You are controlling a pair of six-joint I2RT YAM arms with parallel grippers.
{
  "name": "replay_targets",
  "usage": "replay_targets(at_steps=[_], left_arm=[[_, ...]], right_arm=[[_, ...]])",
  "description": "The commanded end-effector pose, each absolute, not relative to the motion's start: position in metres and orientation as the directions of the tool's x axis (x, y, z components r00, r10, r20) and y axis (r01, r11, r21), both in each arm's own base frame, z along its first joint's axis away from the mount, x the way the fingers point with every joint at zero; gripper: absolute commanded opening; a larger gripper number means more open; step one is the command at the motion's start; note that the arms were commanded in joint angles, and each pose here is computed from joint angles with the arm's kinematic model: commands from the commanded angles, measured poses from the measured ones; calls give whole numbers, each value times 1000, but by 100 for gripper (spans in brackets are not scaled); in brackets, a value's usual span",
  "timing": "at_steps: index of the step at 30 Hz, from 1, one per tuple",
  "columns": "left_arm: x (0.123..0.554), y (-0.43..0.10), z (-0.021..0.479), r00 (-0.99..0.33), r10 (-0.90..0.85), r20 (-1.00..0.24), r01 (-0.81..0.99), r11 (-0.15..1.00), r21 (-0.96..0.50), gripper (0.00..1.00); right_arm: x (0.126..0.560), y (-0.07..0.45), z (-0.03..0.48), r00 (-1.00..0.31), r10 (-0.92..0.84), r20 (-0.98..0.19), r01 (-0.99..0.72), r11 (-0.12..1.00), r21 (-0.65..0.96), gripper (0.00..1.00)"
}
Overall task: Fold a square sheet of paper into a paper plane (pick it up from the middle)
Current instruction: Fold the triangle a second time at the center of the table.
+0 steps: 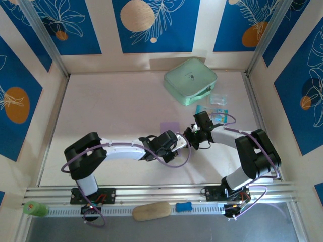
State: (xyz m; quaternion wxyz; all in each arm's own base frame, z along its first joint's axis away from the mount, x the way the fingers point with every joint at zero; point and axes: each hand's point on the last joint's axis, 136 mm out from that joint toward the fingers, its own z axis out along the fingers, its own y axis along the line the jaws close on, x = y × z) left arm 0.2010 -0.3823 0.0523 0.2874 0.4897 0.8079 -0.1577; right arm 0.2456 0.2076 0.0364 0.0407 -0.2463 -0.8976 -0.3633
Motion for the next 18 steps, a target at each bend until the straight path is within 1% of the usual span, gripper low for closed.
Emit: replay_targets(at_steps=[1,2,7,12,14,18], left_arm=[[200,-383,58,-349,700,-623,881,471,36,2],[200,-384,58,-352,698,-624,882,471,29,0],[201,-384,61,-401,658,-637,867,496,-33,0],[205,-387,71,-513,559,-652,831,513,-214,0],[206,-389,75,-553,523,-648,814,503,-289,0],[211,-395,80,-639,444,-628,760,490,-427,0]], right_arm=[[247,210,44,-878,406,253,465,601,650,7],[247,209,45,-878,407,252,465,600,652,8],[246,206,47,-879,413,236,458,599,657,13],[246,191,54,-877,444,182,443,602,665,26],[245,181,56,-871,466,155,443,608,659,28],[242,165,62,-856,504,117,444,599,667,30]])
